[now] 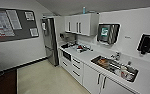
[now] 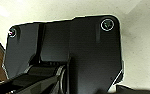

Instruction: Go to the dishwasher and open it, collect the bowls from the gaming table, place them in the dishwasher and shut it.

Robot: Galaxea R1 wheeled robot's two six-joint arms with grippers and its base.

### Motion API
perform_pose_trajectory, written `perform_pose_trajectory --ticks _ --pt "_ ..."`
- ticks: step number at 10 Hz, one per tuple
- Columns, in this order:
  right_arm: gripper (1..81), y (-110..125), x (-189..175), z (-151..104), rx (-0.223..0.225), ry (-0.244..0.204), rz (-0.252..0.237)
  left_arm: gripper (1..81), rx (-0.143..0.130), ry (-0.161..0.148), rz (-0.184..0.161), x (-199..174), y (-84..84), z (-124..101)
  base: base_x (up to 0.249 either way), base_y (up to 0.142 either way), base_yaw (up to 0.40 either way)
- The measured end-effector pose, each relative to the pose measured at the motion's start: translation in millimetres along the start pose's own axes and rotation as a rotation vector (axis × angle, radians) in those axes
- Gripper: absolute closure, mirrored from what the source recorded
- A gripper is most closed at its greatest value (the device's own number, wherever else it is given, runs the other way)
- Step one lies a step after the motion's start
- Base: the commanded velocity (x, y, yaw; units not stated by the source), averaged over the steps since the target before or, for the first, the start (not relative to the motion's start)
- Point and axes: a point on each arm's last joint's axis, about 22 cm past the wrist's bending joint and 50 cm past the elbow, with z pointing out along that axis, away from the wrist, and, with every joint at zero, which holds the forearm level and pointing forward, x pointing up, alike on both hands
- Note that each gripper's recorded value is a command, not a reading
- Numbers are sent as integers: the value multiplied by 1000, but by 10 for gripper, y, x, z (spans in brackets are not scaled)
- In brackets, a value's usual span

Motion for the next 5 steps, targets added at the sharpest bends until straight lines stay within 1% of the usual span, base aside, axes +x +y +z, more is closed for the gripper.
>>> perform_pose_trajectory --ticks 2,5 --pt "10 6 -11 -1 -1 -1 0 10 0 -1 0 -10 -1 -1 0 0 356" --pt "10 37 34 -5 -8 18 0 10 -1 -2 0 -10 6 1 0 0 356"
